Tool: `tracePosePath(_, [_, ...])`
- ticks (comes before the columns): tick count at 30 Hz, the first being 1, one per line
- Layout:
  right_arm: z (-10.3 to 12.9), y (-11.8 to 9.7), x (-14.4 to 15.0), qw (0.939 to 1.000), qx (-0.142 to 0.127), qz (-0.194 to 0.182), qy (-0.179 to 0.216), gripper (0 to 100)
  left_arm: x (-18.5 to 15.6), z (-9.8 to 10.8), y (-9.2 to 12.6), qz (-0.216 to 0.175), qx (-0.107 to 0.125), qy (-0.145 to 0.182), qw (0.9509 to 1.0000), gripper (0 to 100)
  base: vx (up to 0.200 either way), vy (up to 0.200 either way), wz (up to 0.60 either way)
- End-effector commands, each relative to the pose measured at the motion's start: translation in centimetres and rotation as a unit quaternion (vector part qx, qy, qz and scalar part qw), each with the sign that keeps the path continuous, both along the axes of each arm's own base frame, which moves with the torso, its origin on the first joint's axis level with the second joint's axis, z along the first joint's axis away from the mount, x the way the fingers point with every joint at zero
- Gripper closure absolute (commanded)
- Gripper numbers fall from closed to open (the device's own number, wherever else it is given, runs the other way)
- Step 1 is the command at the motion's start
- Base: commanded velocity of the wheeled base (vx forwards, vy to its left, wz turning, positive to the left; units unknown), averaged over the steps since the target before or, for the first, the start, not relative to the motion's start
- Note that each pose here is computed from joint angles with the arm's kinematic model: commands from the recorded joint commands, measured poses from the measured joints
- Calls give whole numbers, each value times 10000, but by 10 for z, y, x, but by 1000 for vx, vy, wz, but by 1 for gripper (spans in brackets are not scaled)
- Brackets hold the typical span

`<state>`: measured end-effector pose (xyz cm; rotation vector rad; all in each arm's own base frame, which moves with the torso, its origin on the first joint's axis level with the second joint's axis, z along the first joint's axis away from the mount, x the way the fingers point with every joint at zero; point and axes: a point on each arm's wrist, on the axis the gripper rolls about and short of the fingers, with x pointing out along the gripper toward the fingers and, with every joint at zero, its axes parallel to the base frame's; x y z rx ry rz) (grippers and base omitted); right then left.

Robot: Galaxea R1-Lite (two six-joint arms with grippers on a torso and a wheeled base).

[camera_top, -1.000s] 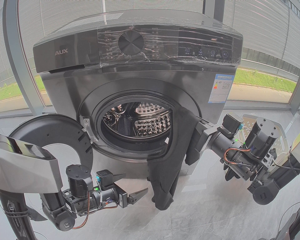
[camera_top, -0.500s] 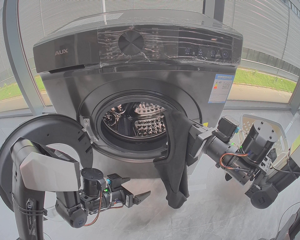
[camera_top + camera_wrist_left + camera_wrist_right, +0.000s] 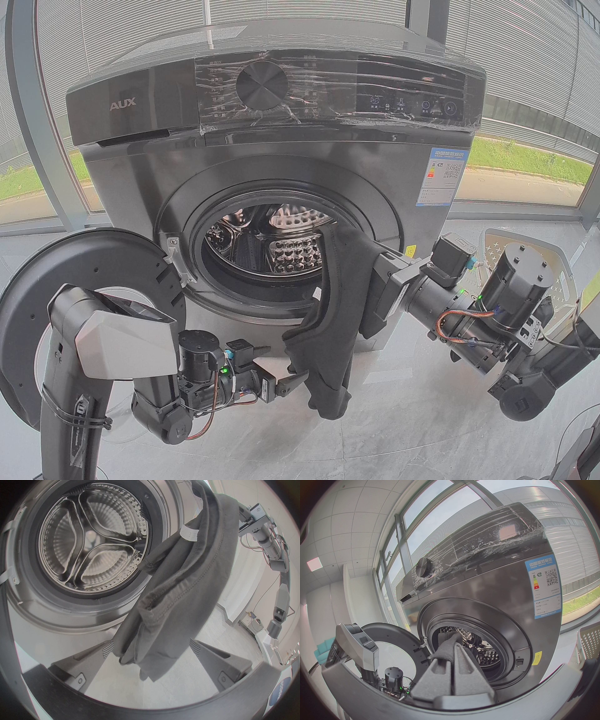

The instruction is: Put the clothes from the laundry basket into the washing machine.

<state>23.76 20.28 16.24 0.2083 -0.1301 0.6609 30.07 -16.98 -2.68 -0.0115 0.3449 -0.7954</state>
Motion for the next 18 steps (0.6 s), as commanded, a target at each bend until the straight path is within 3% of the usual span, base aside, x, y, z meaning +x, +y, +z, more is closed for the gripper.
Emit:
tracePosePath(1, [0,2,-2,10000,2,44,1,100,17,-13,-6,30,-38,-124,9999,0,0,0,0])
tracePosePath(6, [0,3,-3,10000,3,69,11,100,29,-17,-15,-38,-161,-277,9995,0,0,0,0])
tracePosePath(7, [-1,4,-3,10000,3,84,11,100,32,-18,-18,-55,-182,-329,9993,100,0,0,0])
tracePosePath(18, [-1,5,-5,9999,103,-89,81,100,38,-17,-25,-136,-278,-466,9984,100,0,0,0])
